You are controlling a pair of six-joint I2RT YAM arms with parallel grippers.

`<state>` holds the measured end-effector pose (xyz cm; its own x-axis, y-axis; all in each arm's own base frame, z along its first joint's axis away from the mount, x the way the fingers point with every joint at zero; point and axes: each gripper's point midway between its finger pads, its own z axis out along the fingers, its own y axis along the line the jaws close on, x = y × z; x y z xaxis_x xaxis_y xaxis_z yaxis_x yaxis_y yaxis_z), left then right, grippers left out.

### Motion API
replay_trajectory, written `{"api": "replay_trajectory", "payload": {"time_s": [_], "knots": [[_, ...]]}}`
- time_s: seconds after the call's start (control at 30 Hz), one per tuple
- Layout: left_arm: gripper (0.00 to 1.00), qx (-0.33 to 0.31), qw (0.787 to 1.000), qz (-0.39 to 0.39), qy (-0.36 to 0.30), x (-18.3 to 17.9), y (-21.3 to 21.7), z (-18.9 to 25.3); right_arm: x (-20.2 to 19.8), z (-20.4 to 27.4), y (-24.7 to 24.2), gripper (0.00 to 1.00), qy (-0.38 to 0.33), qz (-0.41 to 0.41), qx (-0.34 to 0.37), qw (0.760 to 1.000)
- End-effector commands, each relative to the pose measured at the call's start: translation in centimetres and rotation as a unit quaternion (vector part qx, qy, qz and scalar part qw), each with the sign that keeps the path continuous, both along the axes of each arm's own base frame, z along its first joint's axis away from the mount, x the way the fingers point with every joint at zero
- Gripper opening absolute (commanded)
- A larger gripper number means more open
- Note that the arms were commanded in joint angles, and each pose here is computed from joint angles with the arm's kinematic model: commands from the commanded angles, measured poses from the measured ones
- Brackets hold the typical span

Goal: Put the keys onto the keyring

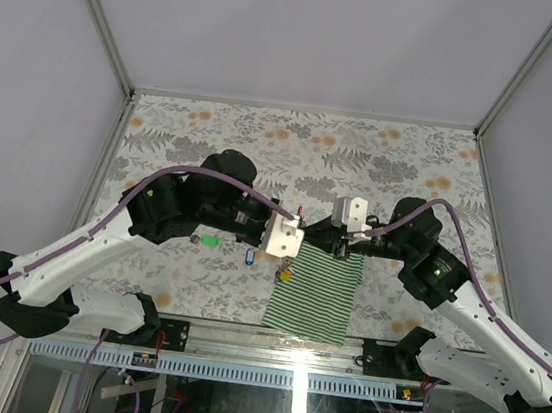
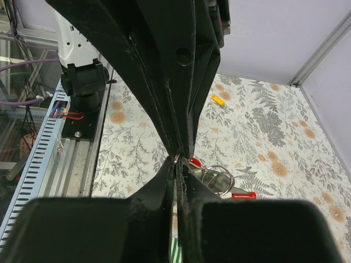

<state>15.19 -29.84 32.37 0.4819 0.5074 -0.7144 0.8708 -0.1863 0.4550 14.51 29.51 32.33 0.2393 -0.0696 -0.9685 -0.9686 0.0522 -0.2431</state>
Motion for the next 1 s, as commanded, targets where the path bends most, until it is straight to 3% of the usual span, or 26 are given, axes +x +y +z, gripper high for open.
{"api": "replay_trajectory", "payload": {"time_s": [0.0, 0.13, 0.63, 0.97], "knots": [[0.12, -0.068, 0.997, 0.009, -0.027, 0.1, -0.6, 3.8, 0.2, 2.0, -0.3, 0.00, -0.015, -0.018, 0.023, 0.999], [0.22, -0.101, 0.995, 0.001, -0.026, -0.7, -0.6, 4.8, -0.4, 3.4, -0.7, 0.00, -0.022, -0.018, 0.044, 0.999], [0.26, -0.297, 0.955, -0.024, -0.018, -4.0, 0.1, 8.5, -3.4, 7.6, -2.0, 0.00, -0.047, 0.023, 0.111, 0.993], [0.26, -0.295, 0.955, -0.029, 0.007, -4.1, -0.7, 7.9, -3.8, 8.5, -2.2, 0.00, -0.055, 0.030, 0.120, 0.991]]}}
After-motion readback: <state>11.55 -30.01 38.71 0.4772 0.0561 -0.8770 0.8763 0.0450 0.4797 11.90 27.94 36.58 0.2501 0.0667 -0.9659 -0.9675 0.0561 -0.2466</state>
